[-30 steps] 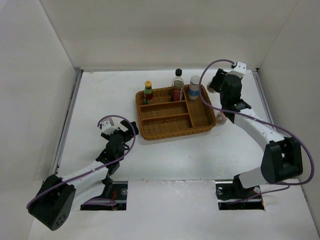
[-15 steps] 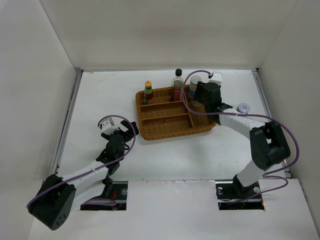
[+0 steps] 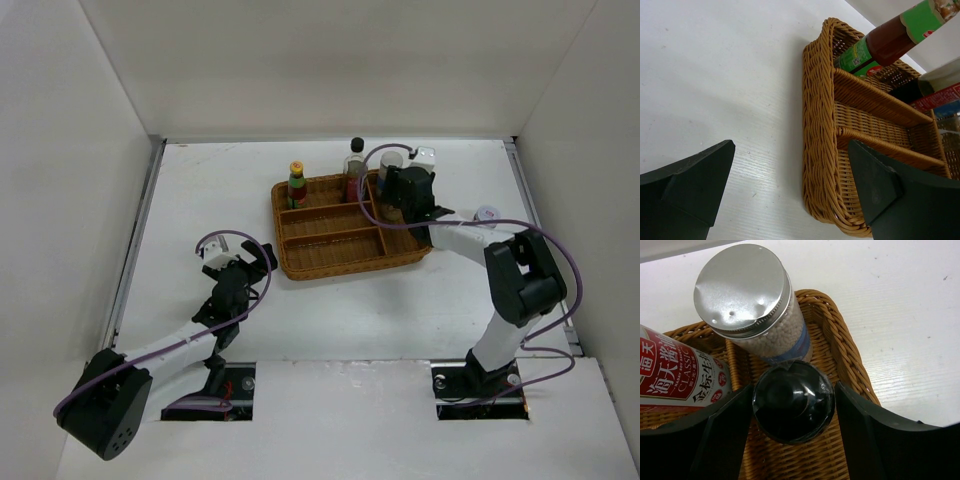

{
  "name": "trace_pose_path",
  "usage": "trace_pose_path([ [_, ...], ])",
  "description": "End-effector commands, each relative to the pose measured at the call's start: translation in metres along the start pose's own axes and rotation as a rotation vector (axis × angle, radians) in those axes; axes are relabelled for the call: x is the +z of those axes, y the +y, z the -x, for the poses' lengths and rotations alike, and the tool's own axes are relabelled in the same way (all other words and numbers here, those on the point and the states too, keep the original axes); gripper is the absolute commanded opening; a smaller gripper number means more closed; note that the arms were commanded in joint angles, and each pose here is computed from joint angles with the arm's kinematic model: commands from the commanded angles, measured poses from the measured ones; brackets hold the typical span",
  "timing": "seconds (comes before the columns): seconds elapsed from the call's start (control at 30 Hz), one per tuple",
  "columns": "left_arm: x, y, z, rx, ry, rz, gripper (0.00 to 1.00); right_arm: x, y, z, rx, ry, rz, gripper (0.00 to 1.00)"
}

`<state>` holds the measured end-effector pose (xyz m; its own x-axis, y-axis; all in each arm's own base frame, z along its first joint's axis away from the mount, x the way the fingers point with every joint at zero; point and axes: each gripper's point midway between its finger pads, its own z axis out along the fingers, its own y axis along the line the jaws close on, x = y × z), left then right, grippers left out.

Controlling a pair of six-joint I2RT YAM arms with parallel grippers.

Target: Organize the condiment bottles

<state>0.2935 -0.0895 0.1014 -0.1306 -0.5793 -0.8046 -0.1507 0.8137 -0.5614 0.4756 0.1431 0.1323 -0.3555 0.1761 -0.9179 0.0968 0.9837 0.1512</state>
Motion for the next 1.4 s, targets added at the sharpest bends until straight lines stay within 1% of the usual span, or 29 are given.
trace_pose_path([
  [0.0, 0.002, -0.014, 0.01, -0.041, -0.029, -0.043, 1.0, 0.005, 0.021, 0.034, 0.031, -0.108, 0.029, 0.74],
  [0.07, 0.002, -0.014, 0.01, -0.042, -0.028, -0.045, 1.0, 0.005, 0.021, 0.032, 0.023, -0.104, 0.023, 0.81],
  [0.17, 0.001, -0.015, 0.01, -0.043, -0.033, -0.045, 1.0, -0.001, 0.022, 0.033, 0.016, -0.108, 0.024, 0.87],
  [0.27, 0.002, -0.014, 0.009, -0.04, -0.026, -0.045, 1.0, -0.011, 0.022, 0.044, 0.024, -0.125, 0.033, 0.9],
  [0.43, 0.002, -0.014, 0.009, -0.04, -0.026, -0.044, 1.0, -0.057, 0.007, 0.065, 0.07, -0.168, 0.042, 0.93],
  [0.53, 0.001, -0.015, 0.011, -0.046, -0.034, -0.048, 1.0, -0.083, -0.024, 0.07, 0.133, -0.208, 0.002, 0.93],
  [0.63, 0.002, -0.016, 0.007, -0.039, -0.02, -0.048, 1.0, -0.098, -0.069, 0.062, 0.181, -0.216, -0.11, 0.93],
  [0.7, 0.001, -0.017, 0.006, -0.041, -0.017, -0.054, 1.0, -0.099, -0.094, 0.051, 0.183, -0.19, -0.191, 0.94],
  [0.77, 0.001, -0.019, 0.006, -0.042, -0.018, -0.06, 1.0, -0.1, -0.116, 0.036, 0.169, -0.148, -0.266, 0.97],
  [0.9, 0.001, -0.02, 0.004, -0.041, -0.012, -0.063, 1.0, -0.099, -0.129, 0.023, 0.145, -0.104, -0.319, 1.0],
  [1.03, 0.001, -0.02, 0.005, -0.042, -0.015, -0.062, 1.0, -0.092, -0.141, 0.013, 0.146, -0.071, -0.345, 1.0],
  [1.1, 0.002, -0.02, 0.004, -0.039, -0.009, -0.06, 1.0, -0.086, -0.139, 0.008, 0.144, -0.047, -0.328, 0.98],
  [1.3, 0.002, -0.019, 0.004, -0.039, -0.009, -0.058, 1.0, -0.069, -0.136, -0.013, 0.154, 0.018, -0.321, 0.84],
  [1.37, 0.002, -0.019, 0.004, -0.04, -0.007, -0.061, 1.0, -0.065, -0.134, -0.015, 0.155, 0.021, -0.317, 0.78],
])
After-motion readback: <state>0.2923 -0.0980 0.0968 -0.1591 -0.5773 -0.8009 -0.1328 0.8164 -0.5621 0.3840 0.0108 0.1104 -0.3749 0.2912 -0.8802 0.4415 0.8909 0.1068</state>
